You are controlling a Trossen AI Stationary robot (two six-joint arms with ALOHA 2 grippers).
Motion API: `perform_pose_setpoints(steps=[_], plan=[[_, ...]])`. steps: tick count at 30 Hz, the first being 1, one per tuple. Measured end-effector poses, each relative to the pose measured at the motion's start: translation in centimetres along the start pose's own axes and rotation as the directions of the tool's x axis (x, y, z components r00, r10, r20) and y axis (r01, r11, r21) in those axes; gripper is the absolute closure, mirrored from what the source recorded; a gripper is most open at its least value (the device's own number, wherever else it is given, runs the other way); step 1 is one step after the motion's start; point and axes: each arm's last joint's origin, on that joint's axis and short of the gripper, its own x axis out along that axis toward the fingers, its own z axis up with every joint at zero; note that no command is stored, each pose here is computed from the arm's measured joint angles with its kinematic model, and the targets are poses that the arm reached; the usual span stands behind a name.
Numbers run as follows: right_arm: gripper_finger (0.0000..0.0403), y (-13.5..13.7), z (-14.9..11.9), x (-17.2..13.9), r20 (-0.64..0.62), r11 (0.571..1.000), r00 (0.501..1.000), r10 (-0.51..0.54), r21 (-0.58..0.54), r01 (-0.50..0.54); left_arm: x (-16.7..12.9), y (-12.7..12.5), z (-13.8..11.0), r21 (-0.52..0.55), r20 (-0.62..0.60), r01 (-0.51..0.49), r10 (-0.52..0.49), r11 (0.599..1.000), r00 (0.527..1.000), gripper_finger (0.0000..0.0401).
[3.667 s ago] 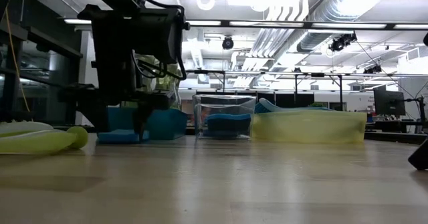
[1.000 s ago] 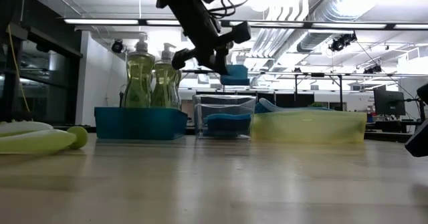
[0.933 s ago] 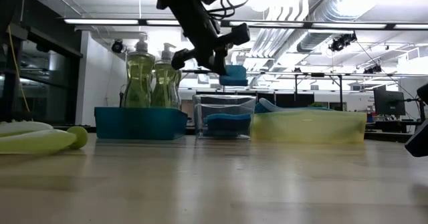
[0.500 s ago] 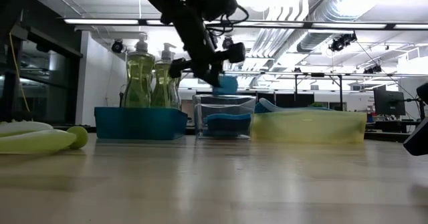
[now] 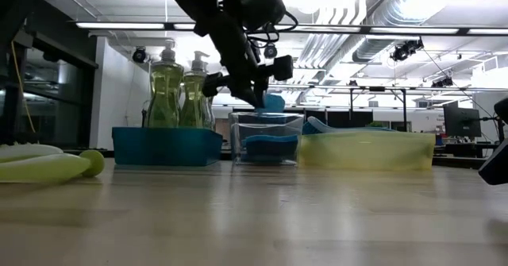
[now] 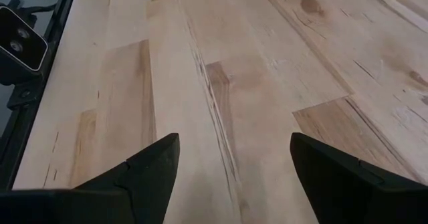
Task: Pick & Place Kitchen Sink Supplies
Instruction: Put the blue sponge into the transparent bin, then put the yellow dish brush into the yellow bin
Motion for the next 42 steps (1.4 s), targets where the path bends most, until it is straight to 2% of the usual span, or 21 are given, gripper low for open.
perform_pose_setpoints(steps=[6, 13, 18, 24, 31, 37, 42], plan=[[0.0124, 0.0, 0.0, 0.0, 0.0, 1.0, 1.0, 0.0, 0.0, 0.0, 0.0, 0.0, 0.0, 0.026, -0.003, 0.001, -0.001, 1.0, 1.0, 0.0341], [0.0124, 0.0, 0.0, 0.0, -0.003, 1.0, 1.0, 0.002, 0.003, -0.002, 0.0, -0.1, -0.1, 0.027, -0.037, 0.028, -0.027, 0.999, 0.999, 0.0279], [0.0124, 0.0, 0.0, 0.0, -0.007, 1.0, 1.0, 0.004, 0.003, -0.004, 0.0, -0.3, -0.3, 0.05, -0.108, 0.095, -0.089, 0.994, 0.99, 0.0244], [0.0124, 0.0, 0.0, 0.0, -0.012, 1.0, 1.0, 0.008, 0.008, -0.008, -0.6, -1.1, -0.3, 0.166, -0.186, 0.212, -0.18, 0.963, 0.966, 0.0239], [0.0124, 0.0, 0.0, 0.0, -0.018, 1.0, 1.0, 0.011, 0.011, -0.011, -3.3, -3.3, -0.2, 0.316, -0.19, 0.297, -0.247, 0.901, 0.95, 0.0239], [0.0124, 0.1, -0.1, 0.0, -0.037, 1.0, 0.999, 0.024, 0.019, -0.023, -6.5, -4.2, -0.9, 0.427, -0.275, 0.306, -0.2, 0.851, 0.94, 0.0239], [0.0124, 0.1, -0.1, 0.0, -0.045, 0.999, 0.999, 0.028, 0.029, -0.027, -10.3, -4.4, -2.8, 0.464, -0.348, 0.275, -0.112, 0.842, 0.931, 0.0239]])
